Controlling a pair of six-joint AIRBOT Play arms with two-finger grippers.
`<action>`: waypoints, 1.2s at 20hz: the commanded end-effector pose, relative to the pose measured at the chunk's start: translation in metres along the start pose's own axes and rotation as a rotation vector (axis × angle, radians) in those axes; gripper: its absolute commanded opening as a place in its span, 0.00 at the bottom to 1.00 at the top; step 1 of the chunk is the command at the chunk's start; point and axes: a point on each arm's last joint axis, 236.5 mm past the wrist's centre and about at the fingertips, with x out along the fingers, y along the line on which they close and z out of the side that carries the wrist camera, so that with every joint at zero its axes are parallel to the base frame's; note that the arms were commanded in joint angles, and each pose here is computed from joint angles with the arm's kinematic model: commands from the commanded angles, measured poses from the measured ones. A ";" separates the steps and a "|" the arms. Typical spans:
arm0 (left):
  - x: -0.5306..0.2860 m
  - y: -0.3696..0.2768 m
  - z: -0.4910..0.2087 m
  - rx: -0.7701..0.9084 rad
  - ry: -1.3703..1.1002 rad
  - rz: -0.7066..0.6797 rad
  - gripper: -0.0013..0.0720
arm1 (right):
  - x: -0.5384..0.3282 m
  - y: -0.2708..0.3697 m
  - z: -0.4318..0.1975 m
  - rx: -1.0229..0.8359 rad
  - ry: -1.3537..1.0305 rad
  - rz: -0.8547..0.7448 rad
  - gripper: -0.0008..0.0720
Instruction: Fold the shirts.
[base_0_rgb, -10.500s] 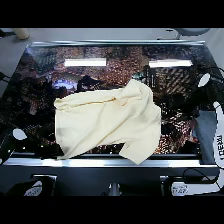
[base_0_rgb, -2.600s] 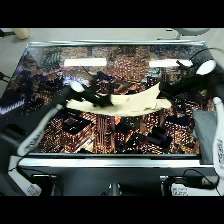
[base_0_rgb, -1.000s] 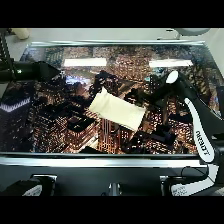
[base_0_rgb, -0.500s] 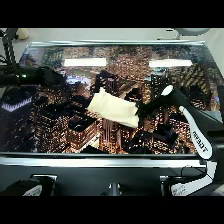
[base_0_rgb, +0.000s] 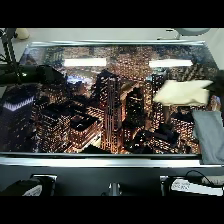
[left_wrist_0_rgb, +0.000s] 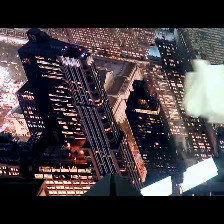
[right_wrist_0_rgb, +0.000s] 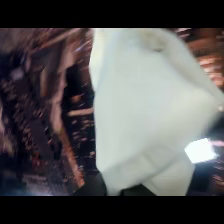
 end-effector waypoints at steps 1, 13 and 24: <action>0.000 0.000 0.002 0.001 -0.007 0.001 0.05 | -0.084 -0.080 0.015 0.208 -0.144 -0.090 0.04; 0.000 0.000 0.002 0.032 -0.007 0.001 0.05 | -0.122 -0.092 0.030 0.311 -0.259 0.018 0.04; 0.000 0.000 0.002 0.036 -0.007 0.002 0.05 | -0.060 0.006 0.091 0.093 -0.398 0.151 0.04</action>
